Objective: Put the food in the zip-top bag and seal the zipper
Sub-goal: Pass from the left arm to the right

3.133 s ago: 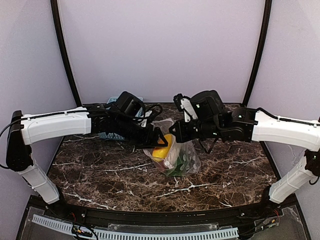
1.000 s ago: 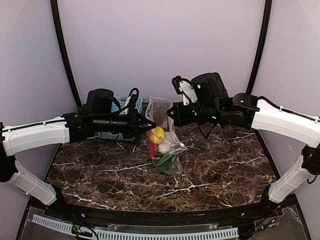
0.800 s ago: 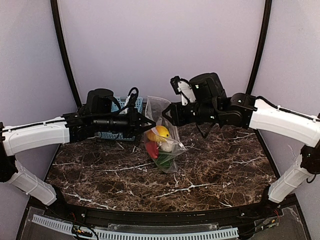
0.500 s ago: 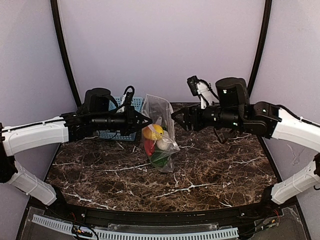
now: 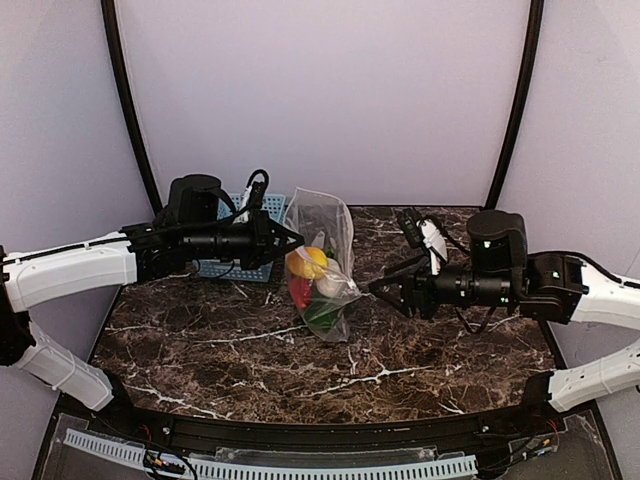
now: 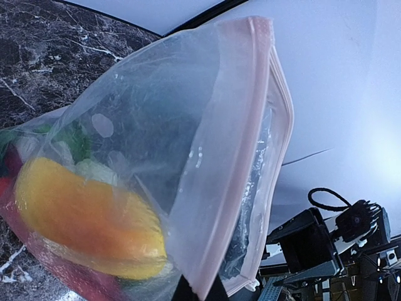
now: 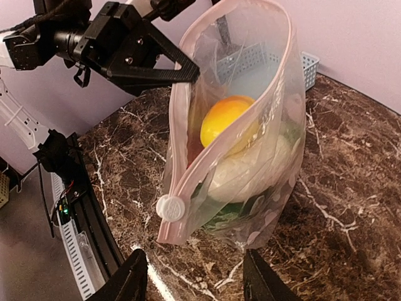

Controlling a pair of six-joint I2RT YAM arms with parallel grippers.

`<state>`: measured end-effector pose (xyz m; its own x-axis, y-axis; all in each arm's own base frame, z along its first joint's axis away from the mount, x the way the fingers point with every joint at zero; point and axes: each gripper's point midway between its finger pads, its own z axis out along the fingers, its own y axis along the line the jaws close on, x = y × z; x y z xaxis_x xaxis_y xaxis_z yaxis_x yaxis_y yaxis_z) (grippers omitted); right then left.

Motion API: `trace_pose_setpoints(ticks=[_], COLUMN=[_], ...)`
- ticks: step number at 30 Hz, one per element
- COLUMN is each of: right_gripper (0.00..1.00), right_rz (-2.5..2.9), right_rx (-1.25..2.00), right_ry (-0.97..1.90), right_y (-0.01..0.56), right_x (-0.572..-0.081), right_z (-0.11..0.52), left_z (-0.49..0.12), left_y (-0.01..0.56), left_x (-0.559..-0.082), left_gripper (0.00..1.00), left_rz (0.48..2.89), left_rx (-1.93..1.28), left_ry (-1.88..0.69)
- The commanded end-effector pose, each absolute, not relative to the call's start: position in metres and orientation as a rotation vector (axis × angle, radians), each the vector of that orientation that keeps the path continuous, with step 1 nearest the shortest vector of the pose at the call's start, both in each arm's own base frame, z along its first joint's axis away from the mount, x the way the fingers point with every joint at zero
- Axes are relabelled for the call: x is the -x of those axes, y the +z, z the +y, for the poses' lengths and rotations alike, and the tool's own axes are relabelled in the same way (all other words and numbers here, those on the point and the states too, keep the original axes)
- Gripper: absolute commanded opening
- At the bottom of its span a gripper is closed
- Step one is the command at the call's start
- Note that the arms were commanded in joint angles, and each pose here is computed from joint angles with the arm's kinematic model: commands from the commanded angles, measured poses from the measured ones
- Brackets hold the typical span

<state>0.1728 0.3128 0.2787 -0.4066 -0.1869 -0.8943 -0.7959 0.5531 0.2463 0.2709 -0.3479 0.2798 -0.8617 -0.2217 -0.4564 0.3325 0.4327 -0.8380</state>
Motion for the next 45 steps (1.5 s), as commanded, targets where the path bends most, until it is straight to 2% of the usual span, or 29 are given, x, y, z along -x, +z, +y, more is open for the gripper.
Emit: trace_pose_setpoints(ticks=[1, 10, 18, 32, 35, 40, 45], right_gripper=[0.48, 0.43, 0.29, 0.22, 0.17, 0.00, 0.00], right_rz=[1.895, 1.886, 1.890, 1.863, 1.867, 1.854, 1.806], right_rx=[0.828, 0.858, 0.833, 0.839, 0.839, 0.826, 0.780], right_ry=[0.908, 0.790, 0.690, 0.666, 0.661, 0.662, 0.654], right_y=[0.270, 0.261, 0.256, 0.260, 0.257, 0.260, 0.283], right_x=[-0.156, -0.156, -0.166, -0.172, -0.173, -0.174, -0.180], right_z=[0.324, 0.340, 0.347, 0.356, 0.357, 0.358, 0.356], left_z=[-0.345, -0.343, -0.341, -0.341, -0.341, -0.341, -0.333], left_y=[0.305, 0.305, 0.304, 0.302, 0.302, 0.302, 0.304], left_x=[-0.274, -0.273, -0.273, -0.273, -0.273, -0.272, -0.271], left_gripper=[0.01, 0.01, 0.01, 0.01, 0.01, 0.01, 0.01], left_rz=[2.106, 2.108, 2.110, 2.114, 2.114, 2.115, 2.115], left_rx=[-0.110, -0.106, -0.100, -0.104, -0.107, -0.109, -0.123], left_ry=[-1.440, -1.435, -1.426, -1.427, -1.427, -1.420, -1.369])
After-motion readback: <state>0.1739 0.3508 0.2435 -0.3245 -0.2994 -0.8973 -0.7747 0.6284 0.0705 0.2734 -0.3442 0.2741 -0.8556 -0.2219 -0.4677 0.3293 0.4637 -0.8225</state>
